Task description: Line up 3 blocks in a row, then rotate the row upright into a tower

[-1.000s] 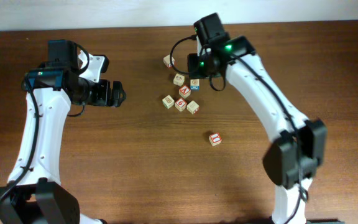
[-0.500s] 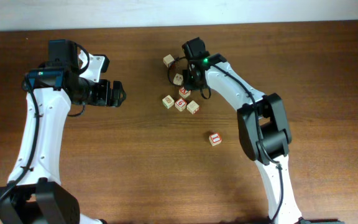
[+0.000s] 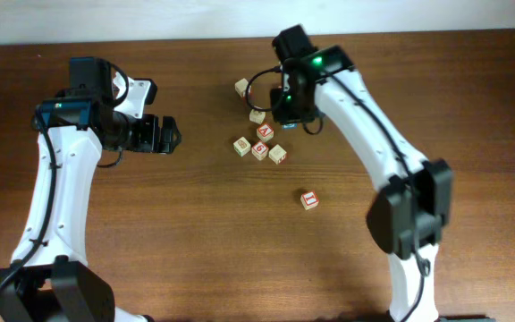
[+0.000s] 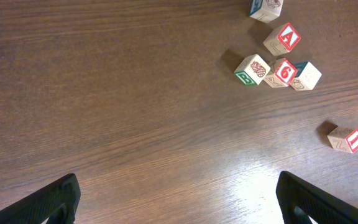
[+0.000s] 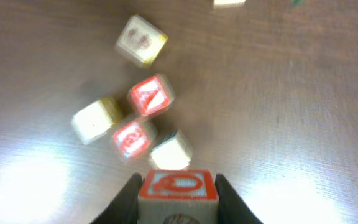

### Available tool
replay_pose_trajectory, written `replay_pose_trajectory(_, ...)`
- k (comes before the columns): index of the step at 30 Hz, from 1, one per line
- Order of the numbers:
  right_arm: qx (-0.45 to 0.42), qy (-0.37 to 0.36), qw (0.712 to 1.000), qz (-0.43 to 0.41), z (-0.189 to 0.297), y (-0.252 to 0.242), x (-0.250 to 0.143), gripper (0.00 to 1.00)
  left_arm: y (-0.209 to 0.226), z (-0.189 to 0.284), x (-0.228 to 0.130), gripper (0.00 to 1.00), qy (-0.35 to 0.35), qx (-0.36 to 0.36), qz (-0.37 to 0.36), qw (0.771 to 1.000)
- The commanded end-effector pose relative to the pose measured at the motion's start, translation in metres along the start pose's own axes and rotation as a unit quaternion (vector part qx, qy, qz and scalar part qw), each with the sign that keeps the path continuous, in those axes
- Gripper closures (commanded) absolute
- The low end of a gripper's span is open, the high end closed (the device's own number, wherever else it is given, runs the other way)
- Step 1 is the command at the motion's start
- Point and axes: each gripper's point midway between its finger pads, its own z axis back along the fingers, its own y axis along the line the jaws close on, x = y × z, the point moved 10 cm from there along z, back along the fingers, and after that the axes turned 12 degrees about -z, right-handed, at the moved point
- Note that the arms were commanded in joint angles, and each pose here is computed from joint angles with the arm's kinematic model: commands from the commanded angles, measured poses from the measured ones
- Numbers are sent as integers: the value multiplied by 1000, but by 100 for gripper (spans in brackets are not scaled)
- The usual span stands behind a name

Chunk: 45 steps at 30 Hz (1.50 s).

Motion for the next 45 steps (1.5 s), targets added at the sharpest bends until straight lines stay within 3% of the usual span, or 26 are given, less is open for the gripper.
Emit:
replay_pose_trajectory(1,20,80,996,46,13,8,-31,81,0,3,4,1,-7,2,-8,1000)
replay_pose_trajectory(4,-17,163,984,67,-23,8,-69,82,0,3,4,1,-7,2,-8,1000)
replay_pose_trajectory(7,-41,200,977,59,-66,3,-102,82,0,3,4,1,-7,2,-8,1000)
replay_pose_trajectory(13,-81,198,977,8,-98,-17,-119,77,0,3,4,1,-7,2,-8,1000)
replay_pose_trajectory(15,-81,198,977,8,-98,-17,-119,67,0,3,4,1,-7,2,-8,1000)
replay_pose_trajectory(16,-81,198,977,8,-98,-17,-119,57,0,3,4,1,-7,3,-8,1000)
replay_pose_trajectory(18,-80,197,977,8,-98,-16,-118,49,0,3,4,1,-7,2,-8,1000)
replay_pose_trajectory(22,-64,120,990,43,-58,2,-74,42,0,3,4,1,-7,3,-8,1000)
replay_pose_trajectory(23,-54,-14,997,58,-15,14,-22,42,0,3,4,1,-7,2,-8,1000)
replay_pose_trajectory(25,-27,-104,991,75,-8,24,5,42,0,3,4,1,-7,2,-8,1000)
replay_pose_trajectory(28,-6,-146,985,90,-26,35,20,40,0,3,4,1,-7,2,-8,1000)
replay_pose_trajectory(37,-28,-42,981,190,-126,25,5,37,0,3,4,1,-7,2,-8,1000)
replay_pose_trajectory(42,-30,-23,979,199,-140,21,2,38,0,3,4,1,-7,2,-8,1000)
replay_pose_trajectory(45,-33,-15,979,198,-140,20,0,46,0,3,4,1,-7,2,-8,1000)
